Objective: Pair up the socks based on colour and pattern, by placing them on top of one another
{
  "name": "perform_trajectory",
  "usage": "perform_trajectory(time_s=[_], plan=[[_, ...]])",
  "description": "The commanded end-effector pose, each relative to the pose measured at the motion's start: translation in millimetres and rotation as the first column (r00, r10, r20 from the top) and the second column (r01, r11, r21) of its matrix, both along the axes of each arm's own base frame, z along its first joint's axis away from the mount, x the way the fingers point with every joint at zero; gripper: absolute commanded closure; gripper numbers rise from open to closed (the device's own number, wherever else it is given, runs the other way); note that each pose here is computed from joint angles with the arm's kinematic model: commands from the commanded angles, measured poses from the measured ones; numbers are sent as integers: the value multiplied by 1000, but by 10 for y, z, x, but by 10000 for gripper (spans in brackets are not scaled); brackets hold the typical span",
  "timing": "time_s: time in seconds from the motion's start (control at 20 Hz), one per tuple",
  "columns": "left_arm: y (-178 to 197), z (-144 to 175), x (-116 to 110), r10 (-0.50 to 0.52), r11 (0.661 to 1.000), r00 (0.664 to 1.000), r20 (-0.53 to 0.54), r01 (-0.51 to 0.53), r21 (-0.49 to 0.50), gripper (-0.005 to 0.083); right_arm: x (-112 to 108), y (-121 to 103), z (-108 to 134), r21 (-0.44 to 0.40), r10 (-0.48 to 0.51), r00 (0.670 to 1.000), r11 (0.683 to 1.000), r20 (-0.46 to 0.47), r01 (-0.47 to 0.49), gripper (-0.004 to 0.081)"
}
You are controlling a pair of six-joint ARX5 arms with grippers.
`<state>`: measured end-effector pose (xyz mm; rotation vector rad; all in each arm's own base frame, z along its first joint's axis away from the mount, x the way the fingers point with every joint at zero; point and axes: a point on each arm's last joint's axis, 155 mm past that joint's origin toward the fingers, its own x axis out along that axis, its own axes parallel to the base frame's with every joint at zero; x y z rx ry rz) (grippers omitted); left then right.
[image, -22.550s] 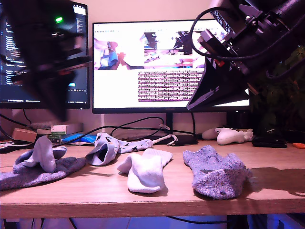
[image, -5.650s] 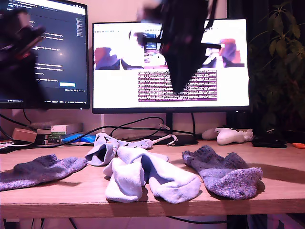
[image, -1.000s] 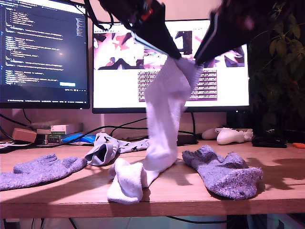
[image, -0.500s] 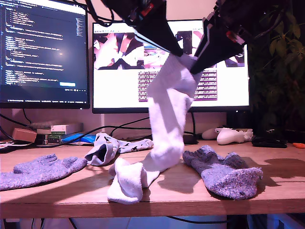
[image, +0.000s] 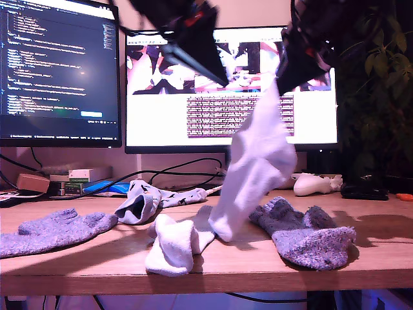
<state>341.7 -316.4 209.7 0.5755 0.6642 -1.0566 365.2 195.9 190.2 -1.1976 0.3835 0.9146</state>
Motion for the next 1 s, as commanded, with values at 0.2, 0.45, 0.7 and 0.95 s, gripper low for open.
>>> perform_trajectory(time_s=[0.2,0.45,0.7,0.95], plan=[[187,14,29,114,994,992,-53,-113,11,646,-130,151,277,-34,5,1000,999,-11,-6,782],[469,-132,23,212,976,969,-128,-202,82,705,-330,386,459,6,48,998,999,-41,-48,782],[823,-253,29,330,942,918,-218,-305,140,791,-819,671,435,75,184,970,982,-160,-174,782],[934,-128,31,368,930,898,-242,-354,102,793,-1177,958,567,147,290,942,953,-169,-266,782]])
